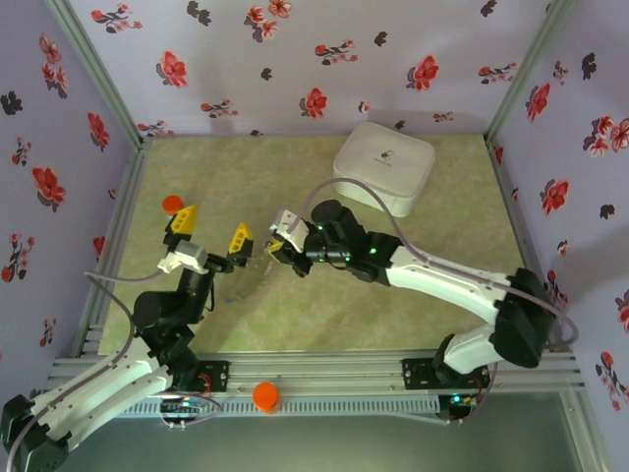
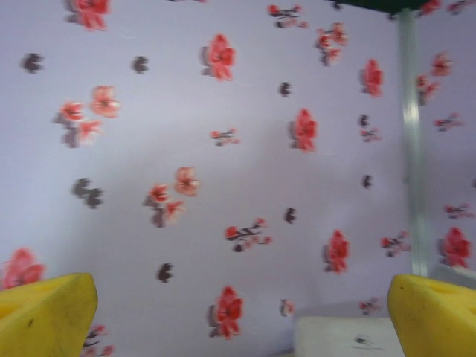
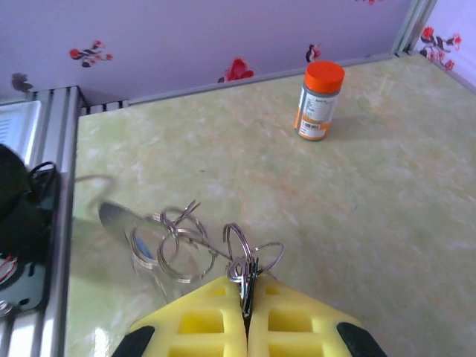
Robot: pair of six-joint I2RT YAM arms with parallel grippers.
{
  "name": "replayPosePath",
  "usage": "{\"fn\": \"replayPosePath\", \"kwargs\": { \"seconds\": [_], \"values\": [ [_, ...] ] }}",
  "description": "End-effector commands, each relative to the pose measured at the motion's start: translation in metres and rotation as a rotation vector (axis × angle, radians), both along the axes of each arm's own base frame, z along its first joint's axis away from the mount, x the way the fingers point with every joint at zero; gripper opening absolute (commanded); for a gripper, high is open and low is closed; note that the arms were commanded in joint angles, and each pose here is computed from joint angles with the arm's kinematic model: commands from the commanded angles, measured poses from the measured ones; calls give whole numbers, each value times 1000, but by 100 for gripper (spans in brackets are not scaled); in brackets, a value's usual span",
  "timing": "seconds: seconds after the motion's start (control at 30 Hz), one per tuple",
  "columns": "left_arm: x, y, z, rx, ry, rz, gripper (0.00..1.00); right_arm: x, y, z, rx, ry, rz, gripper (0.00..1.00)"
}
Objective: Put the keys on the keyring
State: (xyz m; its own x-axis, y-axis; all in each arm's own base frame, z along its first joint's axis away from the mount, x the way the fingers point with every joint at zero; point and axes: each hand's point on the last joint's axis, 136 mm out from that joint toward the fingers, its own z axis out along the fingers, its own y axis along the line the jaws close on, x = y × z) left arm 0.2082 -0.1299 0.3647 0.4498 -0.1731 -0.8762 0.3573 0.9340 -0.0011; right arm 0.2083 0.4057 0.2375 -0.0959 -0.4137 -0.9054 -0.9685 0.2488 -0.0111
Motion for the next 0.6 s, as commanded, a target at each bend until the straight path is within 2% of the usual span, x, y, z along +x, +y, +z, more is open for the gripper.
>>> {"fn": "replayPosePath", "kwargs": {
  "seconds": [0.0,0.13,0.27,0.4,0.47,0.57],
  "values": [
    [15,22,-15,18,82,162,100,20,8,-5,0,-23,-75,0],
    [28,20,-39,30,156,196,100,25,-28,-81,-341,-38,-106,0],
    [42,15,-63,2,248,204,99,30,-79,-118,-654,-101,-142,0],
    [55,5,-86,1,328,194,99,29,-116,-144,-853,-146,-139,0],
    [60,4,-96,24,356,216,99,16,-131,-159,-944,-113,-65,0],
    [68,10,-107,37,402,248,100,1,-145,-172,-989,-76,-9,0]
  ]
}}
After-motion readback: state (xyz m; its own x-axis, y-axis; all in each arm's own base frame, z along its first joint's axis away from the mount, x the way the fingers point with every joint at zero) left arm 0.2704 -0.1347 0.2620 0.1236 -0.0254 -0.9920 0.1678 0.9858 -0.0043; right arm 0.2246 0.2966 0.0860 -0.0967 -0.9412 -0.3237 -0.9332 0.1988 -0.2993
